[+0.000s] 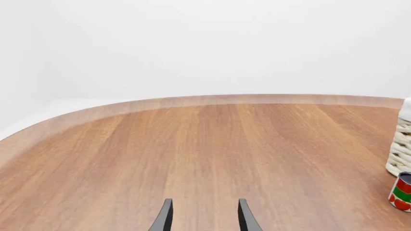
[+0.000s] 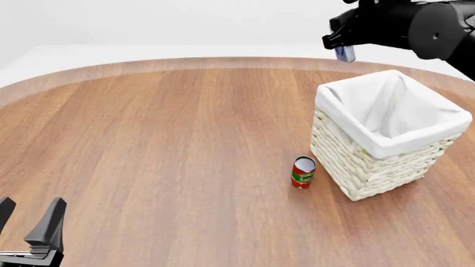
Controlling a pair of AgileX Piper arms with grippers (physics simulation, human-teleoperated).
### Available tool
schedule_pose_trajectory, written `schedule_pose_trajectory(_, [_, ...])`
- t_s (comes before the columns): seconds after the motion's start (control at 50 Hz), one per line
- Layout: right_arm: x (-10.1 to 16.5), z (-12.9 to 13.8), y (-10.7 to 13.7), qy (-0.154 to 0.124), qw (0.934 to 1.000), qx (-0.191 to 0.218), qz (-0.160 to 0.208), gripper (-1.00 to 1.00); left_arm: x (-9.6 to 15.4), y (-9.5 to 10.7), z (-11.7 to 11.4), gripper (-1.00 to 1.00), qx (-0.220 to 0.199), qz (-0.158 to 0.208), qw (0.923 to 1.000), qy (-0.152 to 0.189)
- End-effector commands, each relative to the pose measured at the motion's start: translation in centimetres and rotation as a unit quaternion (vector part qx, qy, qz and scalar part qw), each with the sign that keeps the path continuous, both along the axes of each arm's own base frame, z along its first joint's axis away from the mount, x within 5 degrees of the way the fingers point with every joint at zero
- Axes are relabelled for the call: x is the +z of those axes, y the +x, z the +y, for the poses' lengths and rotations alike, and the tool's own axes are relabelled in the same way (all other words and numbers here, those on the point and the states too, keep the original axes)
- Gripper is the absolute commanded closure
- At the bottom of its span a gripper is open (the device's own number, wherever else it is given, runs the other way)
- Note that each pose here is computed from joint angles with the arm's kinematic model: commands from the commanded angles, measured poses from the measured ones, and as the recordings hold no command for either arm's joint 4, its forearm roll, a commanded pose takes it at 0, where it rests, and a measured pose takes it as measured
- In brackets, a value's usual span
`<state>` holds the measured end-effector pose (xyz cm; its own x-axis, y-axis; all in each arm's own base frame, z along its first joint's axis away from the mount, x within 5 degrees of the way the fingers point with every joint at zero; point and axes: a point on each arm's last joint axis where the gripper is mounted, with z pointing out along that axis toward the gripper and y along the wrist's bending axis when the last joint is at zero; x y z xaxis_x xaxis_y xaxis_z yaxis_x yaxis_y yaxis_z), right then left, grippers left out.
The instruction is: Pick up the alphabet soup and the cream cheese box, and put them in the basket.
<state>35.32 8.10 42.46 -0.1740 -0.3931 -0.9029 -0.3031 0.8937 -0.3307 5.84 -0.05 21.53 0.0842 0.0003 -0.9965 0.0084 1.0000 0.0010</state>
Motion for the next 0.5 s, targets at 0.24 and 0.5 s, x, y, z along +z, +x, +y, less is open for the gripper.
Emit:
schedule_pose_trajectory(0.24, [-1.9,-4.4,-2.9,0.105,0.99,-0.076,-0.055,1.0,0.0,0.0,0.0,-1.0,0.0,0.0,1.0,0.0])
schedule_pose_trajectory(0.5, [-4.3,-7.2,-2.7,0.155,0.9773,-0.126,-0.069,1.0,0.0,0.0,0.0,-1.0,0.0,0.0,1.0,0.0])
